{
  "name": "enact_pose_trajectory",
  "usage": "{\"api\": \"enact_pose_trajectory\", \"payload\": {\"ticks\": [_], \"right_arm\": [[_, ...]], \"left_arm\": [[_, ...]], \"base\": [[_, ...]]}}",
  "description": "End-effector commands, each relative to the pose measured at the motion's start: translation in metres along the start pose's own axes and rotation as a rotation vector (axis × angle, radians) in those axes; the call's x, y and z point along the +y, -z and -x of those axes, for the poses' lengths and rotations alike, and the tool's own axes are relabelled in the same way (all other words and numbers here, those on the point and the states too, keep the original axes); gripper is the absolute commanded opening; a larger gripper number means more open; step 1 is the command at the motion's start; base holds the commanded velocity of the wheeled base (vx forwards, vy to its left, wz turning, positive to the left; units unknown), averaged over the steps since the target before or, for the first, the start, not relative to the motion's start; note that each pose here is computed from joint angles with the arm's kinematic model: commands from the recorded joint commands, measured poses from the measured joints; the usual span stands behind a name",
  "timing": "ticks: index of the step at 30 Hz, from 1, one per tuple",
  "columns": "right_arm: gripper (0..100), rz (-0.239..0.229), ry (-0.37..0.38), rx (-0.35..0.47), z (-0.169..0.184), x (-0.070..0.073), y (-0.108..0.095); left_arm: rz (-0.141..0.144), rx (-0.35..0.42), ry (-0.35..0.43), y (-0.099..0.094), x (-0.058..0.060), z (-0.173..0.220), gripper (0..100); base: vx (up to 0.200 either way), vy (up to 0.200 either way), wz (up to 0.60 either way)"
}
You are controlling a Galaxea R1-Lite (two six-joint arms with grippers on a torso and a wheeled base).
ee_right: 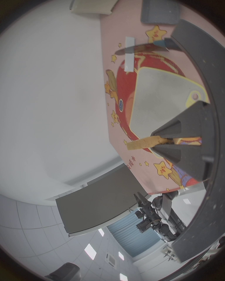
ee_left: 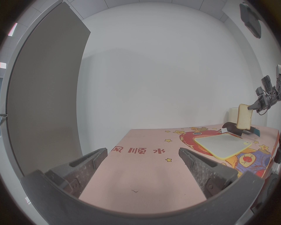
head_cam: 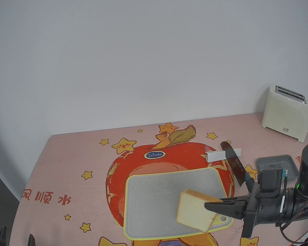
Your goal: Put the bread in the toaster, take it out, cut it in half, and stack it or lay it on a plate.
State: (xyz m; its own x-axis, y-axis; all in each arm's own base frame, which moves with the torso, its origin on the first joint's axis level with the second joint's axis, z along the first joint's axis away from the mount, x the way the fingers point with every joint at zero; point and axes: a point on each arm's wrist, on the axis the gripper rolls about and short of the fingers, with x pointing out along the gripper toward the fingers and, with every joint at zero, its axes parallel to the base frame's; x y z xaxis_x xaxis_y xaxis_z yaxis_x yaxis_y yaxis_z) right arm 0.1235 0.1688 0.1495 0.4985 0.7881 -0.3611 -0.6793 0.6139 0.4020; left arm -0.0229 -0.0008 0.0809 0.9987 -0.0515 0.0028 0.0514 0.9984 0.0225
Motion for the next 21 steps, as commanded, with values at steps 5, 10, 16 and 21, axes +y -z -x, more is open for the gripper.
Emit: {"api": "enact_pose_trajectory", "payload": {"ticks": [5, 10, 16, 21], "right_arm": [[0, -0.018, -0.008, 0.007, -0.010, 0.001, 0.002], [0, -0.065, -0.035, -0.070, -0.021, 0.002, -0.003], [0, -0.096, -0.021, -0.053, -0.039, -0.002, 0.004], [0, -0.101, 0.011, -0.078, -0.049, -0.005, 0.006]], "left_arm": [[0.000, 0.009, -0.001, 0.005, 0.000, -0.001, 100], [0.000, 0.009, 0.001, 0.005, 0.000, -0.001, 100], [0.000, 0.009, -0.001, 0.005, 0.000, -0.001, 100], [0.000, 0.009, -0.001, 0.005, 0.000, -0.001, 100]], "base": [[-0.080, 0.000, 0.00], [0.000, 0.000, 0.00], [0.000, 0.000, 0.00], [0.000, 0.000, 0.00]]}}
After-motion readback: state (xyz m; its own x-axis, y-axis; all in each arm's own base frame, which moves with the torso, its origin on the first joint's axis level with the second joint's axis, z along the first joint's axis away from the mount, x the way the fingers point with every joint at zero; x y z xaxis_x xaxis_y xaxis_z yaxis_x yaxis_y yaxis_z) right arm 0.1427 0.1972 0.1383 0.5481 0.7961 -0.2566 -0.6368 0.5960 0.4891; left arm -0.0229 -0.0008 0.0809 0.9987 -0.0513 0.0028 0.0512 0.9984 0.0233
